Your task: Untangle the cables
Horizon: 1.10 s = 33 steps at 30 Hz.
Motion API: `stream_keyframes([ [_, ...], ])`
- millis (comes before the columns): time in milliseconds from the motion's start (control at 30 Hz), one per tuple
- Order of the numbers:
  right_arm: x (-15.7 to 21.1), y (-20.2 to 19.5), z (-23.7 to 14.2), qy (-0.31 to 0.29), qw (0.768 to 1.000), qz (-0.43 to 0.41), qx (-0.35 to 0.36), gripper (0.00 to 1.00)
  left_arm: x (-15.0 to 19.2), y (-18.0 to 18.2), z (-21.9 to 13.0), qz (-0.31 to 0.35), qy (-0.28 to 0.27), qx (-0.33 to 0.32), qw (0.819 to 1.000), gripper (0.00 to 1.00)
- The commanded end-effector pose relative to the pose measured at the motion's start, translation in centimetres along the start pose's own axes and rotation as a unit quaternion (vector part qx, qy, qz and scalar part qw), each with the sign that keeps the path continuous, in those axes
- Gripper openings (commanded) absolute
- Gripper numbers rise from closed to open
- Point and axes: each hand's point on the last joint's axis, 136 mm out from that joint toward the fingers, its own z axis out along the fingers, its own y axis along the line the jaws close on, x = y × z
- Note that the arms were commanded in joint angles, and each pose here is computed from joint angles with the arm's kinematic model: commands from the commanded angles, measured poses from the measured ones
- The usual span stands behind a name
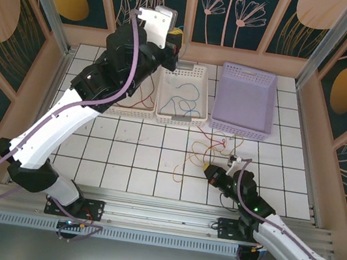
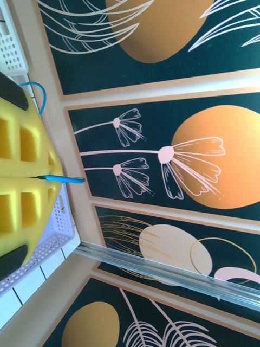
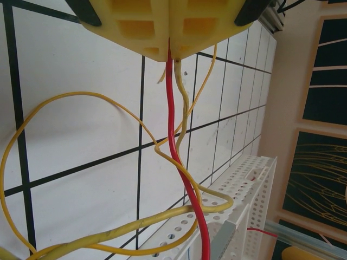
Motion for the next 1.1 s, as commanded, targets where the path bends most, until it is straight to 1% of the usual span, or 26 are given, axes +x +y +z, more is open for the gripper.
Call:
stream_keyframes([
  [0, 0.8, -1.3, 0.2, 0.005, 1.000, -0.004, 0.002, 0.00, -1.4, 0.4, 0.6, 0.006, -0.024, 0.000, 1.000, 0.00],
  [267, 1.1, -1.7, 0.2, 0.009, 1.000, -0.005, 0.007, 0.00, 2.2, 2.3, 4.8, 0.007, 0.009, -0.020, 1.000, 0.00],
  [567, 1.2, -2.2, 0.2, 0.008, 1.000, -0.006, 0.012, 0.00, 3.4, 2.1, 6.7, -0.002, 0.015, -0.014, 1.000, 0.00],
  [733, 1.4, -2.7, 0.2, 0.008, 1.000, -0.006, 0.016, 0.00, 5.3, 2.0, 7.8, 0.000, 0.032, -0.012, 0.999, 0.00],
  [900, 1.3, -2.5, 0.2, 0.007, 1.000, -0.006, 0.014, 0.00, 5.0, 2.2, 7.8, -0.001, 0.027, -0.014, 1.000, 0.00],
  [967, 1.2, -2.4, 0.2, 0.006, 1.000, -0.007, 0.012, 0.00, 5.4, 2.1, 8.6, 0.002, 0.035, -0.014, 0.999, 0.00],
  [1067, 1.2, -2.4, 0.2, 0.005, 1.000, -0.008, 0.012, 0.00, 4.0, 1.9, 8.6, 0.002, 0.024, -0.012, 1.000, 0.00],
])
